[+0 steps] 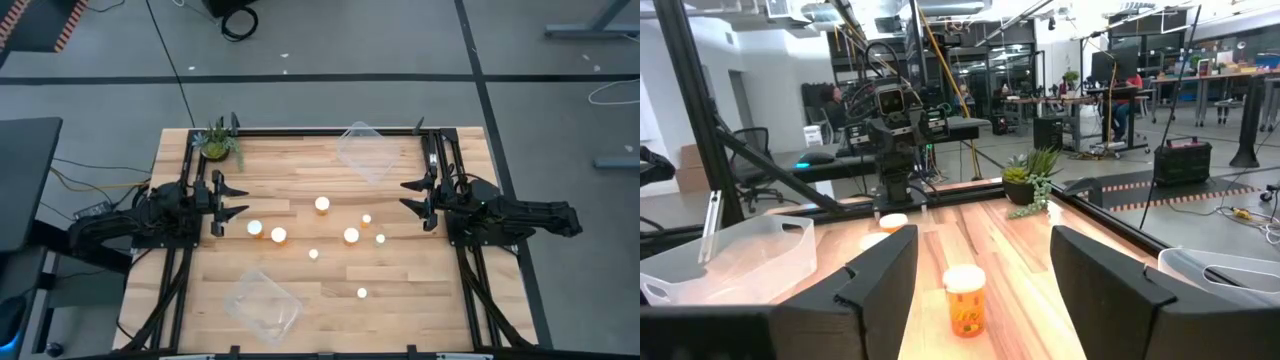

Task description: Pick and place medicine bottles into bin by pill shape (circle, oval)

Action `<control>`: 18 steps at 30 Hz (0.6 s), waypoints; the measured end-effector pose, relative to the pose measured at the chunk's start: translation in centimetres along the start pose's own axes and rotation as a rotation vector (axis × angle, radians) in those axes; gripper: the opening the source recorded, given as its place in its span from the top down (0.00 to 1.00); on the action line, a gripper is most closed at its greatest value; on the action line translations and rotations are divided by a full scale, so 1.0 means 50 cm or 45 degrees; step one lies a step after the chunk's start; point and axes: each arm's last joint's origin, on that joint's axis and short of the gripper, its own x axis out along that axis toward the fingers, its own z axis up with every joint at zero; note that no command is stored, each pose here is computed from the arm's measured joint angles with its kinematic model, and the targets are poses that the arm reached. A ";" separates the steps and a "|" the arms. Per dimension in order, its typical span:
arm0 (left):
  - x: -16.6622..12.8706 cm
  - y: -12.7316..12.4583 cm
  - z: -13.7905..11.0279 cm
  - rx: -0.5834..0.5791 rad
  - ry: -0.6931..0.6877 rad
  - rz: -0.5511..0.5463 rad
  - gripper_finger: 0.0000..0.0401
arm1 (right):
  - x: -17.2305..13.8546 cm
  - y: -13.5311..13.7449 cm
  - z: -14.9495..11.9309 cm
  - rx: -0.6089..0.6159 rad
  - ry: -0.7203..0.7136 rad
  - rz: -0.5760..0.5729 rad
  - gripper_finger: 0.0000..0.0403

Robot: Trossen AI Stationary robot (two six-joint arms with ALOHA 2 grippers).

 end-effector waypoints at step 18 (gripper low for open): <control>0.000 0.000 0.000 0.000 0.000 0.000 0.54 | 0.000 0.000 0.000 0.000 0.000 0.000 0.41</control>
